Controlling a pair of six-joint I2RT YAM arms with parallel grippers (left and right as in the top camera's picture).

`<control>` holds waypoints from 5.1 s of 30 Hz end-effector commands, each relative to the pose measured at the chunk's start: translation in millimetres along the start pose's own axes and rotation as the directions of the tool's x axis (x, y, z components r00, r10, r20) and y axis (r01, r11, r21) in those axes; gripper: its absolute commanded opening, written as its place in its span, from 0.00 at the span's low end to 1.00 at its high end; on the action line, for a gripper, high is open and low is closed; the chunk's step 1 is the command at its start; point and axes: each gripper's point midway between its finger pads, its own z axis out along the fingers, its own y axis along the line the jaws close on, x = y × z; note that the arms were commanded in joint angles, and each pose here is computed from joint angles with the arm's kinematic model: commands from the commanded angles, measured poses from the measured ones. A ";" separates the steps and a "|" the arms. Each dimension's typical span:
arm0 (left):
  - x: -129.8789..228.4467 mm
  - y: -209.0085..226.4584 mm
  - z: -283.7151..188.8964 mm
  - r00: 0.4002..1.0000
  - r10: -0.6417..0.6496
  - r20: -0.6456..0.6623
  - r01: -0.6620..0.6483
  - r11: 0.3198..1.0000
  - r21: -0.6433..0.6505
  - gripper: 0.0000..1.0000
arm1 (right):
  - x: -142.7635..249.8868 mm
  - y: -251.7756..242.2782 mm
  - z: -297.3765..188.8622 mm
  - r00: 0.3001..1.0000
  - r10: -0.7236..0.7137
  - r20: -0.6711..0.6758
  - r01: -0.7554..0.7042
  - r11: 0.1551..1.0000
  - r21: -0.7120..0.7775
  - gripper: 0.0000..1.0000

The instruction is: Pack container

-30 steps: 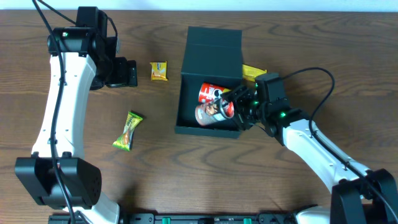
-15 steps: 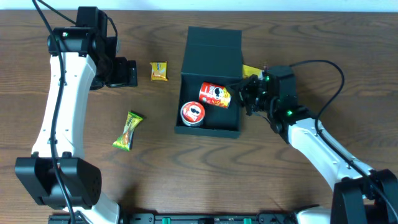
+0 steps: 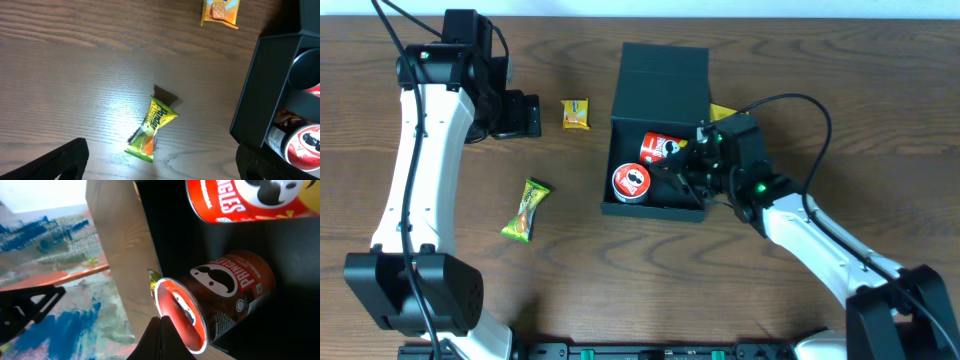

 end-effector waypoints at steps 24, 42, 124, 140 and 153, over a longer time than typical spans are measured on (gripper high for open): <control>0.9 -1.1 0.2 1.000 0.000 0.001 0.000 1.000 0.000 0.95 | -1.2 12.2 7.0 0.988 0.012 -0.151 -0.025 0.996 -0.085 0.01; 14.3 1.1 20.1 0.999 -0.003 -0.053 0.003 1.000 -0.006 0.96 | 27.1 -14.1 19.2 0.980 0.061 -0.188 -0.051 0.997 0.055 0.01; 7.6 0.5 22.7 1.000 -0.002 -0.025 0.002 1.000 -0.002 0.96 | 7.4 -20.4 79.6 0.943 -0.277 -0.183 0.324 0.887 0.329 0.02; 7.4 0.4 22.7 1.000 -0.002 -0.024 0.002 1.000 -0.002 0.96 | -16.1 -14.4 52.3 0.934 -0.335 -0.126 0.351 0.788 0.507 0.02; 7.5 0.5 22.7 1.000 -0.002 -0.025 0.002 1.000 -0.002 0.96 | -0.8 -9.3 59.8 0.925 -0.349 -0.154 0.378 0.787 0.488 0.02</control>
